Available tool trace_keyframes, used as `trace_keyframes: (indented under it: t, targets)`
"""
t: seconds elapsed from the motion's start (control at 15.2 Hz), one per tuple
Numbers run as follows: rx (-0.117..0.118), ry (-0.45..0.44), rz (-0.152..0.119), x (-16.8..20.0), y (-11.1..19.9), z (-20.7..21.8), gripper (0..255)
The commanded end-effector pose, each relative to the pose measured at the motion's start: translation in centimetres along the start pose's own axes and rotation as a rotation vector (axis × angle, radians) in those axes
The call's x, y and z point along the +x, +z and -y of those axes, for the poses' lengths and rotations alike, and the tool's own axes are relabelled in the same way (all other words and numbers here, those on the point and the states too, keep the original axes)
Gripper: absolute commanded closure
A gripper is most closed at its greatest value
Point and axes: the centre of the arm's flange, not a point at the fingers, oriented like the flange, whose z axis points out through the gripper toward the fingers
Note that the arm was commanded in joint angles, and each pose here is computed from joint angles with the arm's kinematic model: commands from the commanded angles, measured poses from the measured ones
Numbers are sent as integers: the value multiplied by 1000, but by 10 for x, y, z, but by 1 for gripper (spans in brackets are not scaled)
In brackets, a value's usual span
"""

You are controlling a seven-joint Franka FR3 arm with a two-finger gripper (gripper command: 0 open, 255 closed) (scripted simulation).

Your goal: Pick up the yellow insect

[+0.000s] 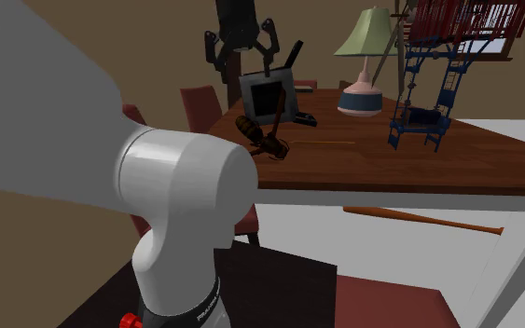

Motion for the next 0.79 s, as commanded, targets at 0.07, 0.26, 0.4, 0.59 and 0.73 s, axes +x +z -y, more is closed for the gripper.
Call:
trace_keyframes:
  t: [0.07, 0.26, 0.4, 0.59, 0.73]
  targets:
    - [14, -57, -2, 11, 8, -3, 0]
    - [55, -229, -7, 43, 30, -8, 0]
    - [83, -344, -11, 65, 46, -8, 0]
    - [124, -515, -16, 98, 68, -2, 0]
    - [129, -536, -17, 102, 76, 0, 0]
